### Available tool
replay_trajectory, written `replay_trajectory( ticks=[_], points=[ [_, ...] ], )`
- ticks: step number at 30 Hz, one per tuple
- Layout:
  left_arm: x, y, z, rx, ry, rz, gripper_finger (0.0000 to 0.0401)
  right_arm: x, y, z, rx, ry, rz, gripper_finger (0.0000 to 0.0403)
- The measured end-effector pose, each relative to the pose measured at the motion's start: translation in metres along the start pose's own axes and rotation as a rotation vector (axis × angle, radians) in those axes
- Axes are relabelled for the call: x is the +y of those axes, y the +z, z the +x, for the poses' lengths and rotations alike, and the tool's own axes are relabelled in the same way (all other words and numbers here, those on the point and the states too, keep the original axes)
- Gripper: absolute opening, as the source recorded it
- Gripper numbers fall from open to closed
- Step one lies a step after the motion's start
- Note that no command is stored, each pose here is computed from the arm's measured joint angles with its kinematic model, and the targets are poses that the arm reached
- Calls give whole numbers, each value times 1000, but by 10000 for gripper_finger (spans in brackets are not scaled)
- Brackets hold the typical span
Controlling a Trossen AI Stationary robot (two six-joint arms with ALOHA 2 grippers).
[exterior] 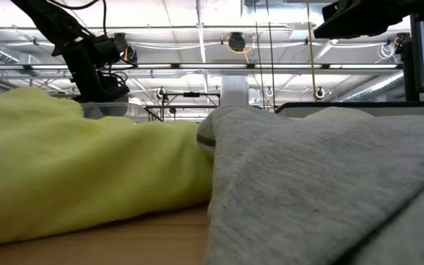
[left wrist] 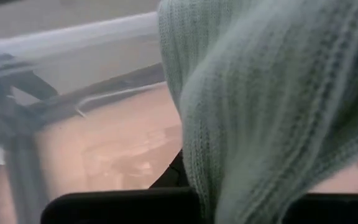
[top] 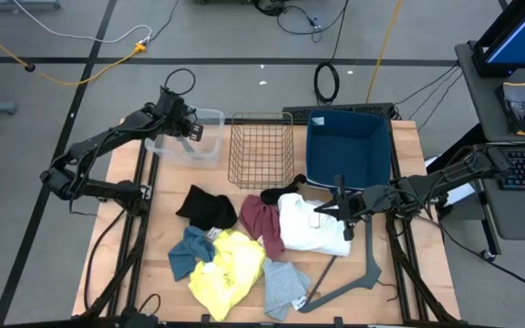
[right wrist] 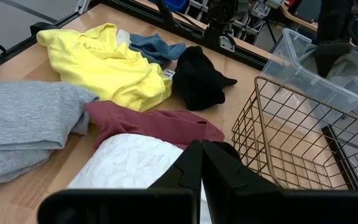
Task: Pick & Place Cloths
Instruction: Put the gray sock into the transparent bin
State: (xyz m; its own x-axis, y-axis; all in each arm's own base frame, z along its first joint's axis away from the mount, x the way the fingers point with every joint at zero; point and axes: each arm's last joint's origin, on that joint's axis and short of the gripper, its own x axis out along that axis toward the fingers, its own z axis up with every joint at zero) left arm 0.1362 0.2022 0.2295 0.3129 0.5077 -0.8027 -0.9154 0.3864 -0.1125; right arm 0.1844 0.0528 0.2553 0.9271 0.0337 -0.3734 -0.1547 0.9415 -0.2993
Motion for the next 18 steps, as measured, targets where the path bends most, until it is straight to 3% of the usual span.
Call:
replay_trajectory(
  ticks=[5,18],
  points=[
    [-2,-2,0,33,-58,-46,0,0,0,0,0,0,0,0],
    [-5,-9,0,94,-40,-80,0,0,0,0,0,0,0,0]
  ],
)
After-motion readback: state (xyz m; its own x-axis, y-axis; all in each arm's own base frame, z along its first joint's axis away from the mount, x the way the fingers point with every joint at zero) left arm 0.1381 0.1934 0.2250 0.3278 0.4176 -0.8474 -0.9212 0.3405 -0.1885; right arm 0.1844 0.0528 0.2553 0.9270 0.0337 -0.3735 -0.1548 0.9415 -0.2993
